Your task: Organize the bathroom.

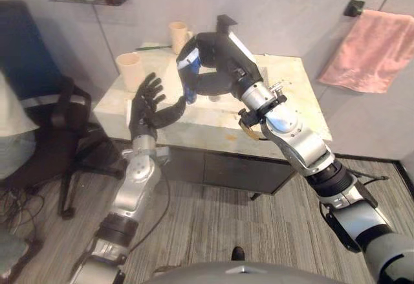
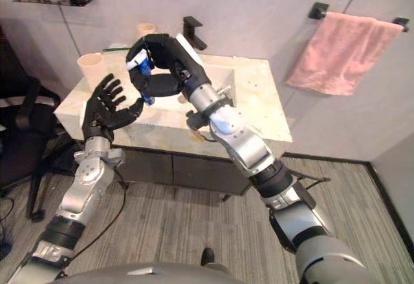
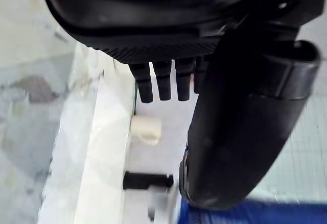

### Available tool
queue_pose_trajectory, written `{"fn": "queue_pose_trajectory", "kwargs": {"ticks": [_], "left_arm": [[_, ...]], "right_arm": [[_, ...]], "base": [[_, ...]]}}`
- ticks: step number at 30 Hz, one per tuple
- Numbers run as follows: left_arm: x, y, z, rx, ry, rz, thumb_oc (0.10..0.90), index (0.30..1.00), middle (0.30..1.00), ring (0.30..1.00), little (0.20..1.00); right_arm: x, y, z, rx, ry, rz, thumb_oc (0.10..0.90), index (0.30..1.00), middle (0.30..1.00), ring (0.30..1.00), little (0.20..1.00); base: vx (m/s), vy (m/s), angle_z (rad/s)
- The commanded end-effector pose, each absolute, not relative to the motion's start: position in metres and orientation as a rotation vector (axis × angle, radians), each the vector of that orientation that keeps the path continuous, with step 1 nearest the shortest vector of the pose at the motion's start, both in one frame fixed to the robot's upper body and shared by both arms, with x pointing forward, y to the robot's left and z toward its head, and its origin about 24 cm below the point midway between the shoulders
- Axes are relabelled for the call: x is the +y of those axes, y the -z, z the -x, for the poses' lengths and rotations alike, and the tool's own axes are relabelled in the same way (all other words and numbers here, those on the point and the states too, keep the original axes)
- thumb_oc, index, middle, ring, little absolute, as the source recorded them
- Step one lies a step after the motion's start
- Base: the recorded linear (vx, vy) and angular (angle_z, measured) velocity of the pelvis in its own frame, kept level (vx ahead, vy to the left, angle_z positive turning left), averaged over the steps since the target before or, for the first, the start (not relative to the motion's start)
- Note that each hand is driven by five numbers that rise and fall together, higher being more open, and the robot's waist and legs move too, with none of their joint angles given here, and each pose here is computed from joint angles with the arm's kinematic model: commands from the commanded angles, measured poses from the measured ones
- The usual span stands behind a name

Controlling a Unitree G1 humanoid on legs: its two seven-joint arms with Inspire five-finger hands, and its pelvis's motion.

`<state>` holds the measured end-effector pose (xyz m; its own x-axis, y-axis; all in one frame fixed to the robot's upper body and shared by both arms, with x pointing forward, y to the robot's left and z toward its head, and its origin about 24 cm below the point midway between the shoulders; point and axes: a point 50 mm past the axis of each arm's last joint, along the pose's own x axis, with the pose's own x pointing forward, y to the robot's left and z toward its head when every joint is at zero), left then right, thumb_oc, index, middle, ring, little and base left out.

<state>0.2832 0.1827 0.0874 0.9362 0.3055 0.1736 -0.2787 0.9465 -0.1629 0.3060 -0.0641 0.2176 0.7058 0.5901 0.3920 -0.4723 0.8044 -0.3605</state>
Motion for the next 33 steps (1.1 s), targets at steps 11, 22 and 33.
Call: {"fn": "queue_pose_trajectory", "kwargs": {"ticks": [11,22,33], "left_arm": [[0.211,-0.168,-0.261,-0.618,-0.292,0.11,0.8,0.9,0.9,0.9,0.9],[0.199,-0.158,-0.266,-0.564,-0.195,0.124,0.8,0.9,0.9,0.9,0.9],[0.176,-0.154,-0.275,-0.501,-0.093,0.182,0.8,0.9,0.9,0.9,0.9]], "right_arm": [[-0.058,-0.31,-0.284,-0.967,-0.518,0.197,0.4,0.3,0.3,0.3,0.3],[-0.089,-0.336,-0.294,-1.125,-0.249,0.228,0.4,0.3,0.3,0.3,0.3],[-0.088,-0.332,-0.296,-1.238,0.025,0.221,0.4,0.3,0.3,0.3,0.3]], "base": [[0.0,0.087,0.42],[0.11,-0.035,0.81],[0.16,0.036,0.27]]}}
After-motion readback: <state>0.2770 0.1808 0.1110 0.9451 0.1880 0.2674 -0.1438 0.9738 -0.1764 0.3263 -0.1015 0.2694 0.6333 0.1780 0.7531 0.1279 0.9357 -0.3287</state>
